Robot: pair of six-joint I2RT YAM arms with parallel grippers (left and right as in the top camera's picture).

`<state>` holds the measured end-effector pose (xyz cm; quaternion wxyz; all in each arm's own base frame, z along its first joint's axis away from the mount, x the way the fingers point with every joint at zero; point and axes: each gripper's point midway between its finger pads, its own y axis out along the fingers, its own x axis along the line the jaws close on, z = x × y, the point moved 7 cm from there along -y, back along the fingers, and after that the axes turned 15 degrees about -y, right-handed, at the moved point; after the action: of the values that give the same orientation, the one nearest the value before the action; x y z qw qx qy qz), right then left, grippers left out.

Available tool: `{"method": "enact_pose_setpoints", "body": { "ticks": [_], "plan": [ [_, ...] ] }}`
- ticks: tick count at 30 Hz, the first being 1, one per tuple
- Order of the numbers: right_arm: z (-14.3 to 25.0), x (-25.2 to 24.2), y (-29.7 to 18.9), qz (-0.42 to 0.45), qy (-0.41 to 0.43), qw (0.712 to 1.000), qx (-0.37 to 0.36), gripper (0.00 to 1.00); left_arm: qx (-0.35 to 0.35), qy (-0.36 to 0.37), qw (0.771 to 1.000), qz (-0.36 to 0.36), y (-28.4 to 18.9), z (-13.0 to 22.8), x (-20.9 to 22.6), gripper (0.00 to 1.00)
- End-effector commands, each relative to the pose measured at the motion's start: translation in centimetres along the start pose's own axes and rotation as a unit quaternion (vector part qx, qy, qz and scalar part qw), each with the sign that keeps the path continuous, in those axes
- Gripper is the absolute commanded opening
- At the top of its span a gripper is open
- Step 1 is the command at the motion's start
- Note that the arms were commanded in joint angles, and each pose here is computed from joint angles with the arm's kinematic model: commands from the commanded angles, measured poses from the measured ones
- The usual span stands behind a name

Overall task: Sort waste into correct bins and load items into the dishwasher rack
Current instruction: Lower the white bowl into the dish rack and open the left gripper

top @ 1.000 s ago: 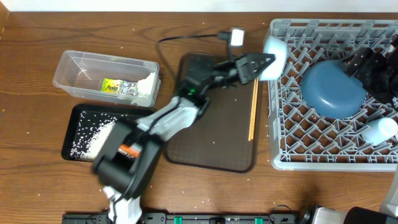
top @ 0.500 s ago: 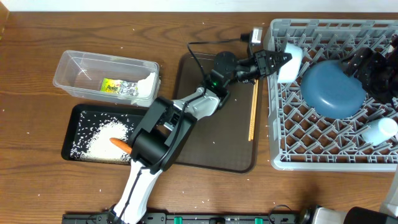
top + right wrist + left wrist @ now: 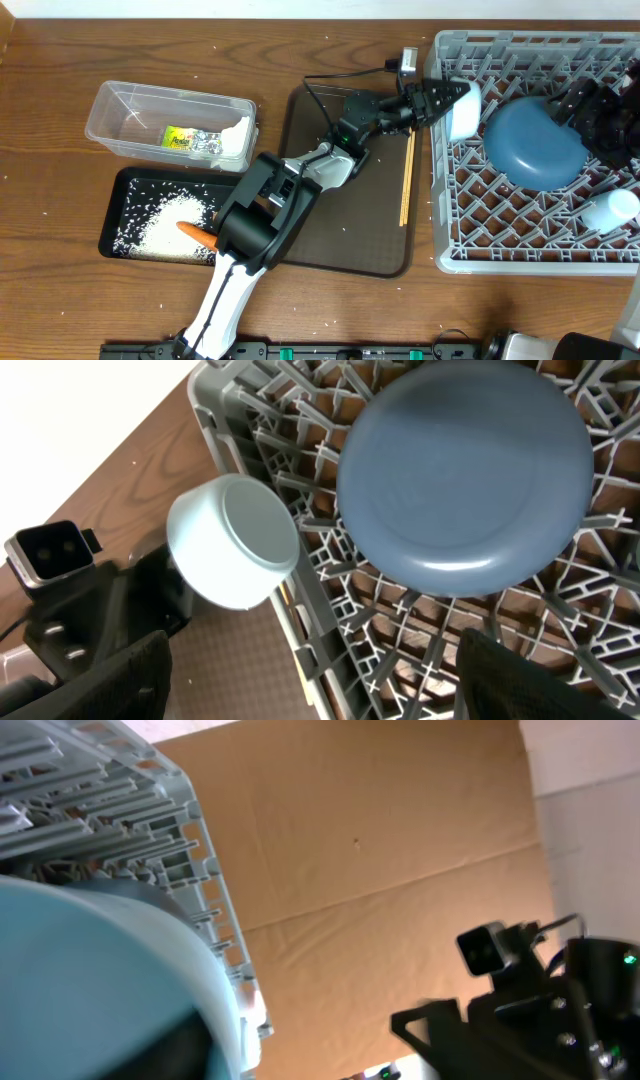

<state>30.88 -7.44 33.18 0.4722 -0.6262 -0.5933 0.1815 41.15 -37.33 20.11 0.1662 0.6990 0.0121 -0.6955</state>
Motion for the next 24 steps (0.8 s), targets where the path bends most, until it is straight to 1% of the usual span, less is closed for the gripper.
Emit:
{"method": "enact_pose_setpoints", "body": {
  "ticks": [1, 6, 10, 17, 24],
  "plan": [
    [0.0, -0.1, -0.1, 0.000, 0.000, 1.000, 0.001, 0.84, -0.004, 0.011, 1.000, 0.013, -0.2, -0.9, -1.2, 0.98],
    [0.0, -0.1, -0.1, 0.000, 0.000, 1.000, 0.002, 0.84, 0.009, 0.021, 1.000, 0.009, -1.6, -2.2, -2.0, 0.98],
    [0.0, -0.1, -0.1, 0.000, 0.000, 1.000, 0.002, 0.84, 0.011, 0.042, 0.999, 0.013, -3.1, -3.7, -3.7, 0.98],
    [0.0, -0.1, -0.1, 0.000, 0.000, 1.000, 0.002, 0.84, 0.006, 0.046, 0.999, -0.014, -6.2, -6.5, -4.8, 0.98],
    [0.1, -0.2, -0.1, 0.005, -0.002, 1.000, 0.004, 0.84, 0.047, 0.039, 0.997, -0.040, -5.2, -4.9, -3.5, 0.98]
  ]
}}
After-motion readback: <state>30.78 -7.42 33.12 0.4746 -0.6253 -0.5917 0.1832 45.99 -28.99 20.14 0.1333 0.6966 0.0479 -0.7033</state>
